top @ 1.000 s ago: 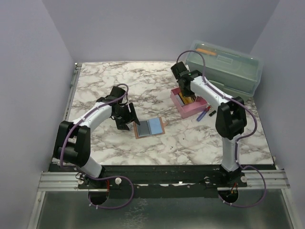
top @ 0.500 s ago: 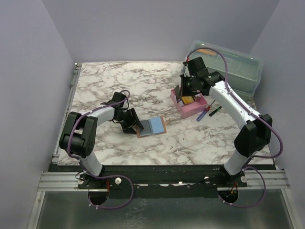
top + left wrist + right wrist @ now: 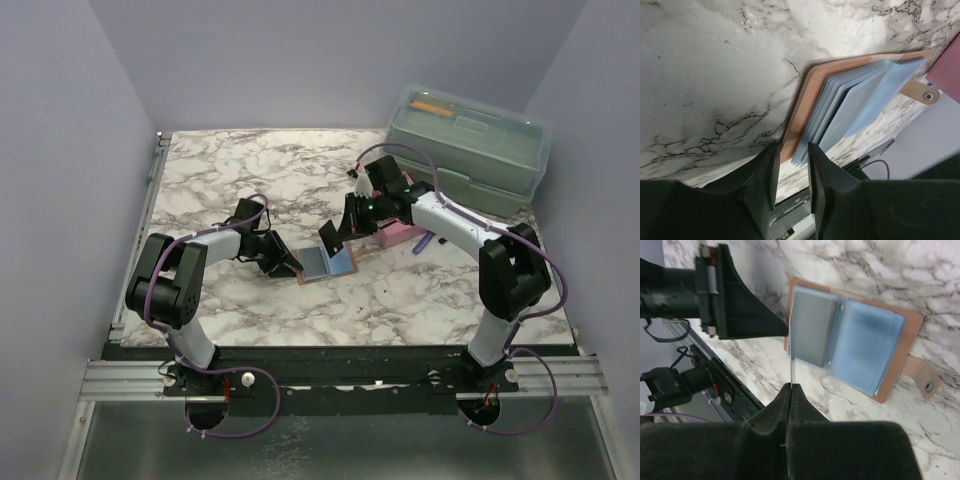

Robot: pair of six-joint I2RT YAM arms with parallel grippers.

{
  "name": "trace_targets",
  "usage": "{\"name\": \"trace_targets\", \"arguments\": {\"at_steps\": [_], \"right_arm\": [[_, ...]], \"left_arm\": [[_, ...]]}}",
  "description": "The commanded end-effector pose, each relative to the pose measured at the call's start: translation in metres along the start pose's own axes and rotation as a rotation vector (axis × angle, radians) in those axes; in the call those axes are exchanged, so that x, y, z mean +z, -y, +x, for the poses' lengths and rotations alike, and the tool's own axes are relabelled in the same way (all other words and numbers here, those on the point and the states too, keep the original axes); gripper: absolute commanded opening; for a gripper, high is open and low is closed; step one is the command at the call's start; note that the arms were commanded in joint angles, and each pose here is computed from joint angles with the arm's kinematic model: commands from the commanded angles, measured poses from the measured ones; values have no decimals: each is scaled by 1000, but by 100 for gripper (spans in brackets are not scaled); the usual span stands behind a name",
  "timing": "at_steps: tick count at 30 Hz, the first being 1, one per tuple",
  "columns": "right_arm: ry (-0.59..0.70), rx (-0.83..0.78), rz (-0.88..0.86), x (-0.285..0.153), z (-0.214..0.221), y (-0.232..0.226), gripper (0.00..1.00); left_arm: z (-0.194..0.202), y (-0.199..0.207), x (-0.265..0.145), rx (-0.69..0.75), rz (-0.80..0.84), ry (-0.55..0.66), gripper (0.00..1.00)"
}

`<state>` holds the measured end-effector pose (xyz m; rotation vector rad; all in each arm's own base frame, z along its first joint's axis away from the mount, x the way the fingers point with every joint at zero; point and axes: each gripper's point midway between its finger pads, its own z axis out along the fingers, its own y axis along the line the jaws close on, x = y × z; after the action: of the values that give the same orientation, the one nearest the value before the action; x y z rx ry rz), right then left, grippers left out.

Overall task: Put the credit cards into the card holder
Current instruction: Insert the credit card into the card holder.

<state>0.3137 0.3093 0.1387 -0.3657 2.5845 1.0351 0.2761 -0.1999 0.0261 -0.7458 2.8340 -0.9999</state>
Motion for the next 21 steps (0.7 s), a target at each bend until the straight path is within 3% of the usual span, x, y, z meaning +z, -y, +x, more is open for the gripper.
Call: {"name": "trace_targets", "arguments": {"at_steps": [1, 21], "right_arm": [[-55, 17, -75, 20, 20, 6, 0], [-182, 50, -41, 50, 63, 45, 0]], "left_arm": [[-1, -39, 16, -34, -126, 37, 35], [-2, -40, 17, -29, -130, 32, 35]]}}
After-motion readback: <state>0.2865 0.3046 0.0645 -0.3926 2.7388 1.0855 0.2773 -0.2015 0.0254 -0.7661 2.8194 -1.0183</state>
